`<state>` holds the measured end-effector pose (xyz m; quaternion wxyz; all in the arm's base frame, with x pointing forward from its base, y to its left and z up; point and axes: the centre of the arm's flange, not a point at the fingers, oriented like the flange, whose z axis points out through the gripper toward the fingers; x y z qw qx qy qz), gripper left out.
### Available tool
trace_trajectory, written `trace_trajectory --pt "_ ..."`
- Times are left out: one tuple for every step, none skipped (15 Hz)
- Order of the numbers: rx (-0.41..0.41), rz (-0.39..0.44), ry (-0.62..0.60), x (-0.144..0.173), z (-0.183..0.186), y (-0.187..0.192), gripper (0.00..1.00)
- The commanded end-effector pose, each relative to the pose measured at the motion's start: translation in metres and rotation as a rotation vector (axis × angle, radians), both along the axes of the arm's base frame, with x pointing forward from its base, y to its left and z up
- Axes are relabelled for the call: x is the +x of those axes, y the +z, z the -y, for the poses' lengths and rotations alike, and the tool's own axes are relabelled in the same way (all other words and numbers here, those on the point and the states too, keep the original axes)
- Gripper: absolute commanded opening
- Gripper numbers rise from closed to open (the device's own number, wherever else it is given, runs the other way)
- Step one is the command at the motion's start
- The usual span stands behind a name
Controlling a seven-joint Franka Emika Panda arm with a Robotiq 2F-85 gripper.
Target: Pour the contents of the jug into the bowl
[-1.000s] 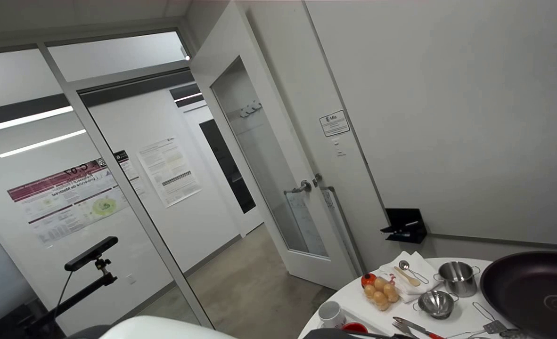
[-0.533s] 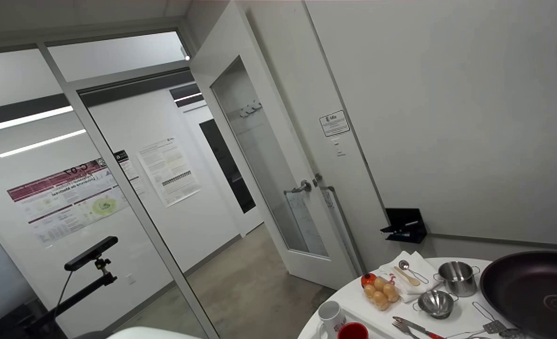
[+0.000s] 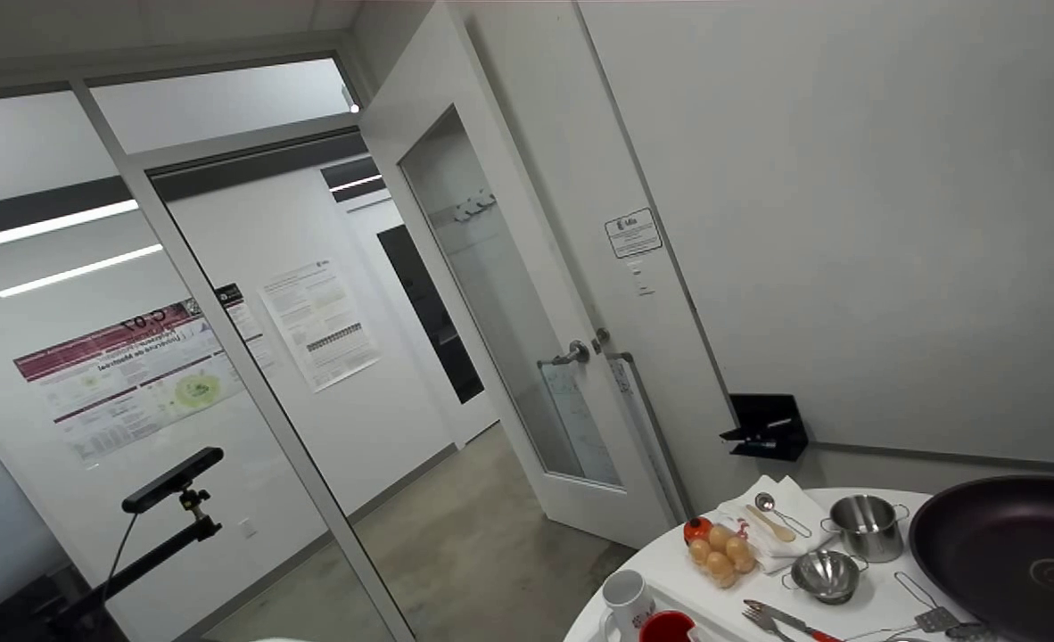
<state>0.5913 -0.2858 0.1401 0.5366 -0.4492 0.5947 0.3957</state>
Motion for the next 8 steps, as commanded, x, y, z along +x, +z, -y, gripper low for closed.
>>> trace_trajectory --pt "0.049 0.059 -0.044 0.004 0.029 -0.004 0.10" --pt "0.053 0.067 -0.063 0.002 0.035 -0.005 0.10" --pt "0.058 0.075 -0.083 -0.001 0.041 -0.004 0.10" --pt "0.063 0.082 -0.100 -0.003 0.047 -0.003 0.10" --pt "0.067 0.090 -0.114 -0.005 0.052 -0.003 0.10" --pt "0.072 0.098 -0.126 -0.007 0.056 -0.003 0.10" --pt "0.078 0.108 -0.131 -0.007 0.058 -0.002 0.10" --pt "0.081 0.117 -0.134 -0.008 0.060 -0.001 0.10"
